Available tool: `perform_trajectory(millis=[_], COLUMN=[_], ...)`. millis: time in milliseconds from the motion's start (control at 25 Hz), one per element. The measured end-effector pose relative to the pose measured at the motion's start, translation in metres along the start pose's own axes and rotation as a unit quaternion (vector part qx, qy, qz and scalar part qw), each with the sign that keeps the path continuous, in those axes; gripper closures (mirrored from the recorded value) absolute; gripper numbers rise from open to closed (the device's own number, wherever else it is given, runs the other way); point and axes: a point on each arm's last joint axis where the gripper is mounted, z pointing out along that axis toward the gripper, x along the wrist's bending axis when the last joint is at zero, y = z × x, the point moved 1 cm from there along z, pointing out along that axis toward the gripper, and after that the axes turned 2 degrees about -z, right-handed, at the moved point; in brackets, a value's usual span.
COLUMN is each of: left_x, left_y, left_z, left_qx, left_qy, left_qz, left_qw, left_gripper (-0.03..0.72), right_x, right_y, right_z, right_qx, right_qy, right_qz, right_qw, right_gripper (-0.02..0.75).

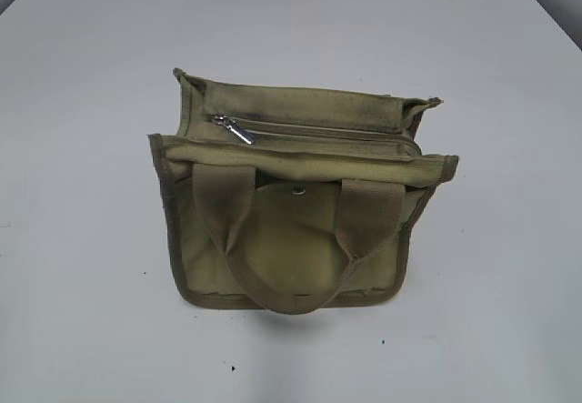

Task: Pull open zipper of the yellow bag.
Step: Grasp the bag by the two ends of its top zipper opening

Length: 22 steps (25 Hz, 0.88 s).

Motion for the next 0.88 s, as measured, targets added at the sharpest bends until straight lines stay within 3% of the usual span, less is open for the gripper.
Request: perform_trajectory(millis=[880], left_x=[0.0], left_y=[0.0], left_z=[0.0], left_qx=[0.0], left_qy=[0.0], left_qz=[0.0], left_qw=[1.0], left_gripper=[0.234], right_x=[0.0], right_y=[0.0], right_z=[0.0], right_qx=[0.0], right_qy=[0.0], right_qz=[0.0], right_qw=[1.0], right_gripper=[0.153])
